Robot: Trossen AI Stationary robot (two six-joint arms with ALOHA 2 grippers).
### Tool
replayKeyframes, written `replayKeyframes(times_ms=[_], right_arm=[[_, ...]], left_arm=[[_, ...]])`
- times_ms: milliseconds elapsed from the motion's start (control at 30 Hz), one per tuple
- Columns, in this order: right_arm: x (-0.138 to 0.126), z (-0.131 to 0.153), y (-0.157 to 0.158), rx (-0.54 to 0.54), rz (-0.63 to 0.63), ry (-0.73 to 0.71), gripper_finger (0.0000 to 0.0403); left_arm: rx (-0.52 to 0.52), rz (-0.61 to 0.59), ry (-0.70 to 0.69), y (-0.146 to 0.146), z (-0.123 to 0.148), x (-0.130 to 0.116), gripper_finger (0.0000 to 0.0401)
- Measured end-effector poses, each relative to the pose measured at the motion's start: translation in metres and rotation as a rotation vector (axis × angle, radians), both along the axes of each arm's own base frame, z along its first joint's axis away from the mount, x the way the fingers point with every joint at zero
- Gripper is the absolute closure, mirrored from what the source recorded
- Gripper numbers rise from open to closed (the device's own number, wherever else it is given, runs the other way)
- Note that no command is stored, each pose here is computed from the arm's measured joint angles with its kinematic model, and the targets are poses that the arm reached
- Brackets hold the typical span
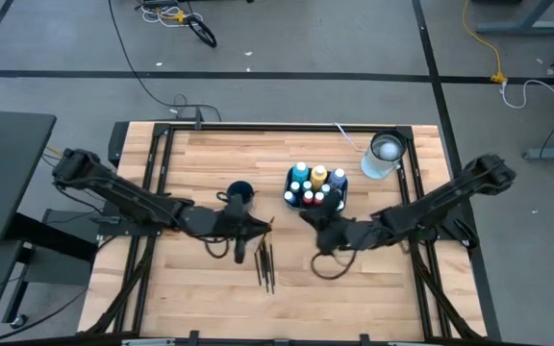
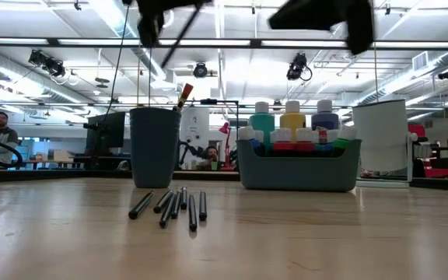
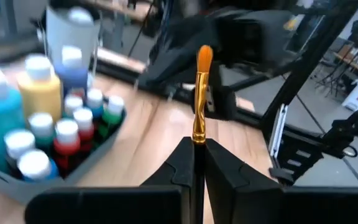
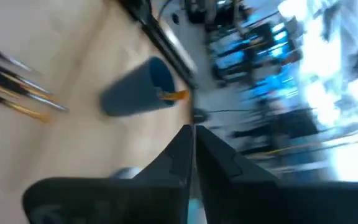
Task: Pick & Place Paint Supplies
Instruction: Put the gold paintbrush into the blue cup
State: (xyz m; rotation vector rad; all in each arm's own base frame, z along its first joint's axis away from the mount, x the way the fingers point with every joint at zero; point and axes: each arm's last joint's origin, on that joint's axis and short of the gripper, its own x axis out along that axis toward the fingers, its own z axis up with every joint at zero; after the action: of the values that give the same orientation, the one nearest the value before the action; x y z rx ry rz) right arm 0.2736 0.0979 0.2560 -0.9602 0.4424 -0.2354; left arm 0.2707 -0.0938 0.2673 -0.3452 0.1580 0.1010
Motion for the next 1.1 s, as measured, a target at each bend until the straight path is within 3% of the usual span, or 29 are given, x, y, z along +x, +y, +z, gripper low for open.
replayKeyframes(times_ms=[133, 233, 433, 700, 867, 1100], right_arm=[[-0.023, -0.005, -0.014, 0.323, 0.049, -0.118, 0.0388], [-0.028, -0.017, -0.017, 0.447, 0.130, -0.210, 0.0390], [-0.038, -0.047, -0.023, 0.406, 0.174, -0.236, 0.0390], [-0.050, -0.072, -0.026, 0.477, 0.168, -0.177, 0.0389], [-0.048, -0.058, -0.024, 0.660, 0.207, -0.343, 0.0389], [-0.048, -0.047, -0.024, 0.607, 0.249, -0.430, 0.0389]], left_arm=[[0.112, 0.036, -0.035, -0.003, 0.017, -0.017, 0.0379], [0.174, 0.092, -0.034, -0.002, 0.020, -0.020, 0.0379], [0.268, 0.149, -0.011, 0.000, 0.019, -0.020, 0.0379], [0.308, 0.158, -0.016, 0.001, 0.023, -0.023, 0.0378], [0.288, 0.161, -0.022, 0.001, 0.023, -0.023, 0.0376], [0.302, 0.216, -0.017, 0.003, 0.023, -0.024, 0.0379]])
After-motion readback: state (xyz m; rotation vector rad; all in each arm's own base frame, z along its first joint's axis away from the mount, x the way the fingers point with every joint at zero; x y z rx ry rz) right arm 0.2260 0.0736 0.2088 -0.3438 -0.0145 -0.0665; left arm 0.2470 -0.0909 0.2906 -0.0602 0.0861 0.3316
